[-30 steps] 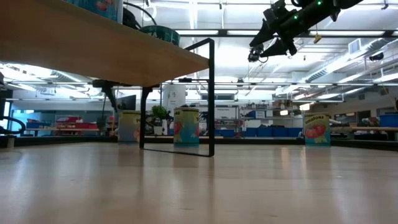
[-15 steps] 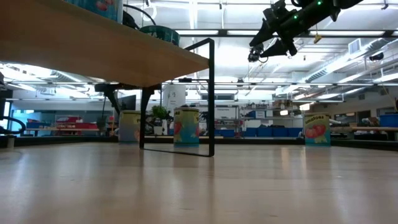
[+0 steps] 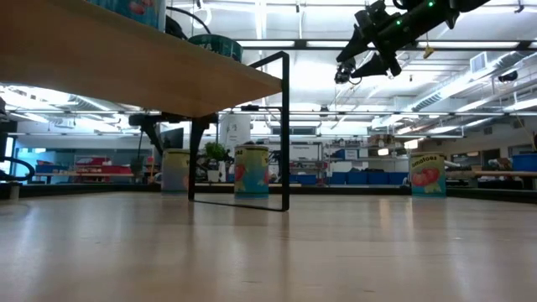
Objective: Pick and place cans onto a shelf
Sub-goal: Put the canned peaches on the shelf
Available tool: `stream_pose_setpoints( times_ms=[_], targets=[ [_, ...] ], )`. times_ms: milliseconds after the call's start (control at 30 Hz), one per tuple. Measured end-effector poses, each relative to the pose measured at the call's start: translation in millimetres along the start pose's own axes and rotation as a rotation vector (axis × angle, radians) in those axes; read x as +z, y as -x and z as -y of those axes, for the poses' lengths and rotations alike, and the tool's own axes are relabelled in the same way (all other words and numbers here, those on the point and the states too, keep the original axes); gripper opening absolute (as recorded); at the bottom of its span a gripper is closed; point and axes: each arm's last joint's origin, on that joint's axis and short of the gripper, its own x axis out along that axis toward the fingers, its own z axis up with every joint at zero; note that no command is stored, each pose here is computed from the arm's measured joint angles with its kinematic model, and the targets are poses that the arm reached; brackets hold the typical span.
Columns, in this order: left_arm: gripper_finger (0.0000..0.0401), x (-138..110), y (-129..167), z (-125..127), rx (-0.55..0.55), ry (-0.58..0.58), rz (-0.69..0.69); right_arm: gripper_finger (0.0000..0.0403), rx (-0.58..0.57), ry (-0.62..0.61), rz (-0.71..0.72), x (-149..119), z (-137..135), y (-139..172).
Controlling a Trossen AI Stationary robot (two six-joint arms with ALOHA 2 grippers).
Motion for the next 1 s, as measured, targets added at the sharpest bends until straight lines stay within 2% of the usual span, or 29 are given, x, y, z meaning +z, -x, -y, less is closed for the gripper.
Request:
stream_pose_setpoints(
  times_ms=[267,467,700,833,1000],
  targets=[
    [0.0357,-10.1,-17.3,7.7,0.029,-0.025,-0.034,0.0348,0.001,0.000,0.000,0.0,-0.1,0.0],
    [0.0354,-11.9,-18.5,8.6,0.031,-0.037,-0.039,0.0348,0.002,0.000,0.000,0.0,-0.1,0.0],
    [0.0313,-6.7,-18.0,7.6,0.019,-0.092,-0.071,0.0348,0.029,0.035,-0.007,-0.3,-1.0,0.0],
    [0.0311,1.4,3.2,13.6,-0.056,-0.154,-0.141,0.0348,0.080,0.054,-0.035,-3.2,-6.1,0.2],
    [0.0320,16.9,67.4,21.0,-0.121,-0.254,-0.132,0.0348,0.122,0.129,-0.077,-9.4,-15.9,0.8]
  ],
)
